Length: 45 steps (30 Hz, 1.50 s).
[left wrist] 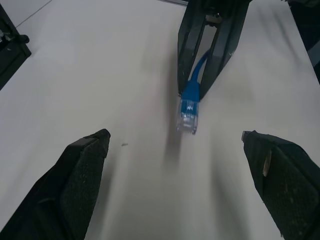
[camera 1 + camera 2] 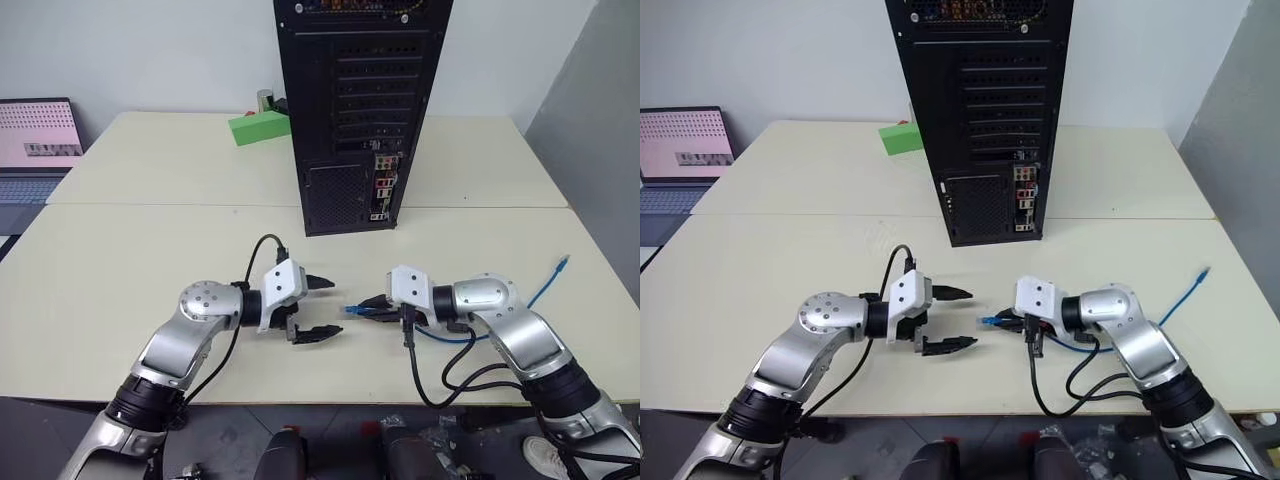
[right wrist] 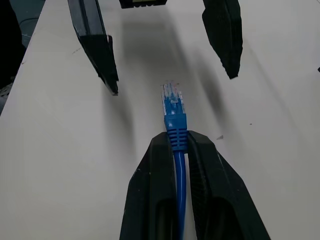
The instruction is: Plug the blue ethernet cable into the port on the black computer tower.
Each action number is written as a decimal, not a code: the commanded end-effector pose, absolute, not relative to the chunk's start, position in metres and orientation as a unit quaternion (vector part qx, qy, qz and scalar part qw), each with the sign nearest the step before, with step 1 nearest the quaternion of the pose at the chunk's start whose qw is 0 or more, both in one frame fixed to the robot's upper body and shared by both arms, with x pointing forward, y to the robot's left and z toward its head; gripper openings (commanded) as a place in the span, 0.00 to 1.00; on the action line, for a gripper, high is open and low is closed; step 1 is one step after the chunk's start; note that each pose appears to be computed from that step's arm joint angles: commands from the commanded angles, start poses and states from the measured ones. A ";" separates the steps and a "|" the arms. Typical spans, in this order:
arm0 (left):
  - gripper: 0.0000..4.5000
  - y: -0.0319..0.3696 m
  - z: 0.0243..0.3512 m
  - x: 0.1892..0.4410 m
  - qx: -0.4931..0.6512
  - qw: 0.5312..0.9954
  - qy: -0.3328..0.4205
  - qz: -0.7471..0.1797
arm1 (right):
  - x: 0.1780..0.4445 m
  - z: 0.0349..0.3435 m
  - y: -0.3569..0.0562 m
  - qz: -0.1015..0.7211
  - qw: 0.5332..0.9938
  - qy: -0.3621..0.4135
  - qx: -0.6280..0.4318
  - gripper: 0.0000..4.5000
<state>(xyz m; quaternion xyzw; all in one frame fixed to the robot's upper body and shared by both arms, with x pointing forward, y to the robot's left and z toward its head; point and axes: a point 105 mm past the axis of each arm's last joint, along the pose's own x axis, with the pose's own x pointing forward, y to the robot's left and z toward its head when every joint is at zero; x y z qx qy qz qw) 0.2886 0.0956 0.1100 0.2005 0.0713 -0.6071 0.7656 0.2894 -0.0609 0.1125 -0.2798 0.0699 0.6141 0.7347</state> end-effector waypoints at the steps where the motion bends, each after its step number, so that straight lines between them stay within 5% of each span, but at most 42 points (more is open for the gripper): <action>1: 0.89 0.090 0.115 0.287 0.213 0.749 0.058 -0.624 | 0.287 0.126 -0.052 0.621 0.727 0.041 -0.290 0.02; 20: 0.06 0.088 0.112 0.288 0.223 0.746 0.050 -0.625 | 0.285 0.128 -0.045 0.629 0.721 0.041 -0.287 0.02; 29: 0.06 0.092 0.110 0.291 0.234 0.750 0.046 -0.618 | 0.287 0.128 -0.048 0.623 0.727 0.043 -0.285 0.02; 31: 0.06 0.092 0.111 0.292 0.233 0.751 0.041 -0.616 | 0.289 0.129 -0.048 0.619 0.730 0.043 -0.285 0.18; 42: 0.06 0.089 0.129 0.299 0.254 0.764 -0.063 -0.589 | 0.292 0.140 -0.090 0.599 0.751 0.073 -0.268 0.72; 45: 0.06 0.089 0.128 0.293 0.319 0.740 -0.125 -0.578 | 0.287 0.145 -0.099 0.597 0.767 0.088 -0.216 0.73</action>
